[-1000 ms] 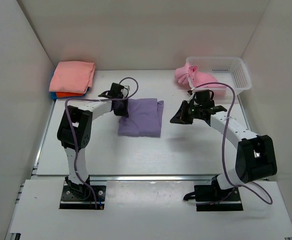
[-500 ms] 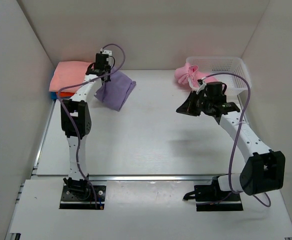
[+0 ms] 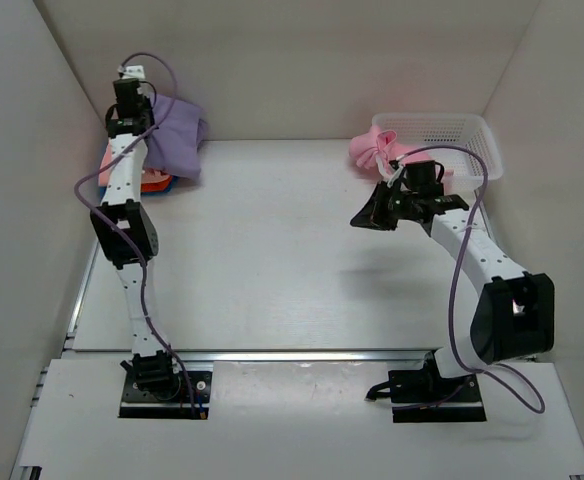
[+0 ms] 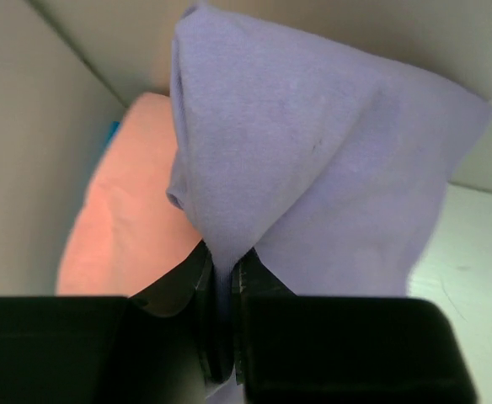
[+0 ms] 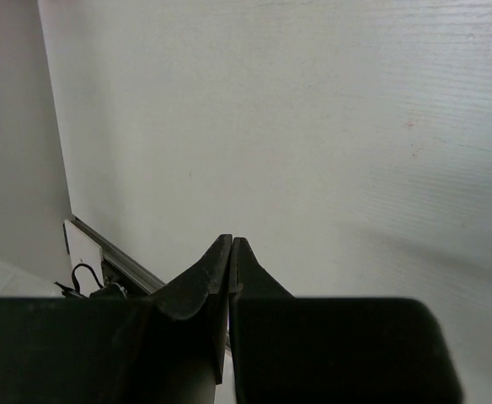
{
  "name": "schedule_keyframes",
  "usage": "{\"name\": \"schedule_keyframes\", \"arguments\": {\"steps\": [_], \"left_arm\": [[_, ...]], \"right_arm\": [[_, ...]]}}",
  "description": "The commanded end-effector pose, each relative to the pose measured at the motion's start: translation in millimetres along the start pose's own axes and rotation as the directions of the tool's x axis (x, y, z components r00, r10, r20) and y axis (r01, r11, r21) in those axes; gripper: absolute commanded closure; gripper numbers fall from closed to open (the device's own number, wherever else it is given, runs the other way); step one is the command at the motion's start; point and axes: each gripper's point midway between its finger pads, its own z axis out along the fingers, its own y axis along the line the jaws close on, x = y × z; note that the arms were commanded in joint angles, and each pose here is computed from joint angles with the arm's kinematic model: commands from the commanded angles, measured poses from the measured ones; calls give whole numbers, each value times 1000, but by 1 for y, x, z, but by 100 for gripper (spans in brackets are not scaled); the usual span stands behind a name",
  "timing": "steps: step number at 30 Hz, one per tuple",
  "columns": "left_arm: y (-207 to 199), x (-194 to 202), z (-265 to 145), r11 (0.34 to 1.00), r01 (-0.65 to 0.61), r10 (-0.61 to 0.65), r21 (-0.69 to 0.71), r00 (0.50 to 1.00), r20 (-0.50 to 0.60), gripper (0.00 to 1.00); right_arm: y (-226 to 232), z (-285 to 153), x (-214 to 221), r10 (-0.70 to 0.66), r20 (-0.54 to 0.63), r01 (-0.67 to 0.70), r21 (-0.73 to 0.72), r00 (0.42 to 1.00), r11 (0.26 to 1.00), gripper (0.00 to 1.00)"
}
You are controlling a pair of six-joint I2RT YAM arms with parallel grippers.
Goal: Fold and stack the t-shirts
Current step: Put the neatly folded tshirt into the corner of the board with the left arm
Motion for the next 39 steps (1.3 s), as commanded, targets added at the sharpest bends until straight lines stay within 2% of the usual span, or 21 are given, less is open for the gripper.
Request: {"name": "schedule_keyframes", "arguments": {"steps": [1, 4, 7, 10, 16, 18, 19, 21, 23, 27, 29, 30, 32, 33, 35, 36, 37, 39], "left_arm": [[44, -83, -39, 994, 102, -106, 31, 975, 195, 100], [62, -91, -38, 978, 189, -204, 90, 956, 212, 100], [61, -101, -43, 970, 194, -225, 145, 946, 235, 100], [62, -108, -42, 963, 217, -253, 159, 931, 261, 100], [78, -88, -19, 962, 245, -269, 125, 930, 251, 100], [84, -74, -11, 962, 262, -274, 82, 935, 224, 48], [96, -71, -12, 961, 277, -274, 16, 935, 225, 2], [126, -66, -15, 936, 330, -297, -119, 926, 234, 1], [134, -66, -25, 918, 368, -329, -151, 915, 233, 1], [140, -69, -45, 913, 384, -348, -138, 910, 225, 1], [135, -54, -49, 915, 385, -361, -118, 915, 180, 2], [126, -60, -61, 925, 374, -358, -67, 917, 173, 1], [92, -41, -72, 935, 354, -354, 18, 930, 101, 1], [80, -47, -87, 942, 328, -334, 73, 937, 102, 1], [29, -13, -103, 952, 266, -268, 150, 963, -7, 1], [22, -4, -117, 955, 249, -245, 160, 969, -42, 1], [-3, -4, -126, 952, 232, -224, 200, 973, -61, 1], [-34, 21, -143, 928, 270, -228, 258, 957, -182, 2]], "right_arm": [[15, 6, -12, -34, 2, 34, -34, 999, 999, 100], [10, 20, -5, -24, -47, 23, -18, 999, 1000, 100], [11, 30, -2, -19, -77, 18, -20, 997, 1000, 100], [20, 34, -6, -35, -79, 32, -29, 996, 999, 100], [20, 34, -6, -35, -87, 34, -21, 996, 999, 100], [20, 34, -5, -42, -87, 40, -15, 995, 999, 100], [19, 35, -4, -35, -93, 34, -11, 995, 999, 100], [21, 35, -3, -43, -95, 43, -5, 995, 999, 100], [19, 37, -1, -42, -98, 43, 7, 994, 999, 100], [16, 37, 4, -48, -94, 52, 33, 994, 998, 100], [12, 35, 5, -62, -88, 68, 64, 994, 996, 100], [10, 33, 8, -67, -94, 75, 85, 993, 994, 100], [4, 29, 8, -74, -84, 84, 119, 994, 989, 100], [0, 26, 12, -82, -87, 94, 146, 993, 985, 100], [-9, 19, 9, -96, -74, 110, 206, 993, 972, 100], [-16, 15, 8, -110, -71, 124, 257, 991, 958, 100], [-24, 10, 6, -103, -76, 121, 291, 992, 949, 96], [-46, 3, 0, -96, -113, 130, 350, 989, 928, 91]]}}
